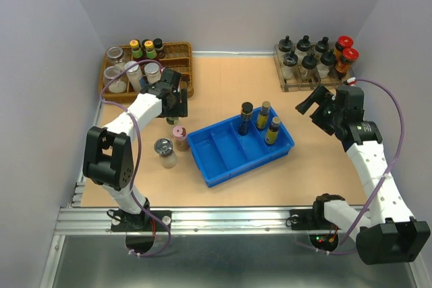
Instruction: Organize the condiment bottles
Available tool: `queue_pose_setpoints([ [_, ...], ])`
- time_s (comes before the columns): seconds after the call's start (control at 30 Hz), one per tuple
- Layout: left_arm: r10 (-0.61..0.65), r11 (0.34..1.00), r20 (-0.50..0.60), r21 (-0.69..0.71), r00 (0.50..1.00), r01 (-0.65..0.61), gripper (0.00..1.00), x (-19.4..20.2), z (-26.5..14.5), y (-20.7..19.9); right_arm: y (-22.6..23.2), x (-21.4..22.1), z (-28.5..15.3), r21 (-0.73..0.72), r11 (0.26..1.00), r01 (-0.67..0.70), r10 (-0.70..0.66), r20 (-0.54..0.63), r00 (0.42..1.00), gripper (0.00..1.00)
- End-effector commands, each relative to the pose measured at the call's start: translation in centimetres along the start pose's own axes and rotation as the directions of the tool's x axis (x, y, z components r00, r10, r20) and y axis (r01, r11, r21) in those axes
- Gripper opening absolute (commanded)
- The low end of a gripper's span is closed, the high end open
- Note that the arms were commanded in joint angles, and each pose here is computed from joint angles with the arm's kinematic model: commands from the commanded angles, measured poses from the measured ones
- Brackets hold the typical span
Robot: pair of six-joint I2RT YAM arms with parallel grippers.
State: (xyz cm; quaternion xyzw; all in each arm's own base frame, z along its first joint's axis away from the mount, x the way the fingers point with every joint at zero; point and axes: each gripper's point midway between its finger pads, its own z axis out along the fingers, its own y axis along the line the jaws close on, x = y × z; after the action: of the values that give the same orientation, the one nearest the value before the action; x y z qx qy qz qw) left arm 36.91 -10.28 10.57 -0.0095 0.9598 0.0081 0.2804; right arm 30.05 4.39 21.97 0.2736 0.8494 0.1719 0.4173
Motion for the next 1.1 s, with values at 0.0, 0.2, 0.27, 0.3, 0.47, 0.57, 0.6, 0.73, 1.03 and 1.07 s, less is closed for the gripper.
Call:
queue_pose_setpoints([
  [0.0, -0.017, 1.0, 0.005, 0.014, 1.0, 0.017, 0.77, 0.4, -0.8, 0.2, 1.6, -1.7, -0.8, -0.041, 0.999, 0.002, -0.001, 0.045, 0.999, 1.0],
  [0.2, -0.016, 1.0, -0.008, 0.011, 1.0, 0.016, 0.69, 0.9, -0.4, 0.3, 1.7, -1.8, -0.9, -0.043, 0.999, 0.002, 0.0, 0.049, 0.999, 1.0],
  [0.27, -0.017, 1.0, -0.006, 0.012, 1.0, 0.017, 0.52, 0.7, -0.3, 0.2, 1.7, -1.8, -0.9, -0.042, 0.999, 0.003, -0.001, 0.048, 0.999, 1.0],
  [0.3, -0.019, 1.0, 0.002, 0.01, 1.0, 0.019, 0.44, 0.4, -0.4, 0.2, 1.7, -1.9, -0.9, -0.043, 0.999, 0.003, -0.001, 0.049, 0.999, 1.0],
  [0.47, -0.037, 0.997, 0.08, -0.057, 0.996, 0.042, 0.0, -2.3, -2.2, 1.4, 1.7, -2.0, -1.1, -0.043, 0.999, 0.007, -0.004, 0.057, 0.998, 1.0],
  [0.57, -0.055, 0.998, 0.198, -0.032, 0.979, 0.062, 0.0, -6.0, -5.5, 1.2, 1.7, -2.0, -1.2, -0.044, 0.999, 0.007, -0.004, 0.058, 0.998, 1.0],
  [0.6, -0.059, 0.998, 0.265, 0.009, 0.962, 0.059, 0.0, -7.9, -7.4, 0.7, 1.7, -2.0, -1.1, -0.044, 0.999, 0.007, -0.004, 0.058, 0.998, 1.0],
  [0.73, 0.045, 0.98, 0.348, 0.168, 0.936, -0.11, 0.0, -9.9, -10.9, -2.8, 1.7, -1.9, -1.0, -0.045, 0.999, 0.005, -0.003, 0.054, 0.999, 1.0],
  [1.03, 0.386, 0.709, 0.351, 0.478, 0.853, -0.518, 0.0, -2.2, -13.6, -14.7, 1.7, -1.9, -0.9, -0.043, 0.999, -0.001, 0.003, 0.048, 0.999, 1.0],
  [1.07, 0.418, 0.681, 0.339, 0.497, 0.843, -0.537, 0.0, -1.0, -13.4, -15.9, 1.7, -1.8, -0.9, -0.043, 0.999, -0.001, 0.003, 0.047, 0.999, 1.0],
])
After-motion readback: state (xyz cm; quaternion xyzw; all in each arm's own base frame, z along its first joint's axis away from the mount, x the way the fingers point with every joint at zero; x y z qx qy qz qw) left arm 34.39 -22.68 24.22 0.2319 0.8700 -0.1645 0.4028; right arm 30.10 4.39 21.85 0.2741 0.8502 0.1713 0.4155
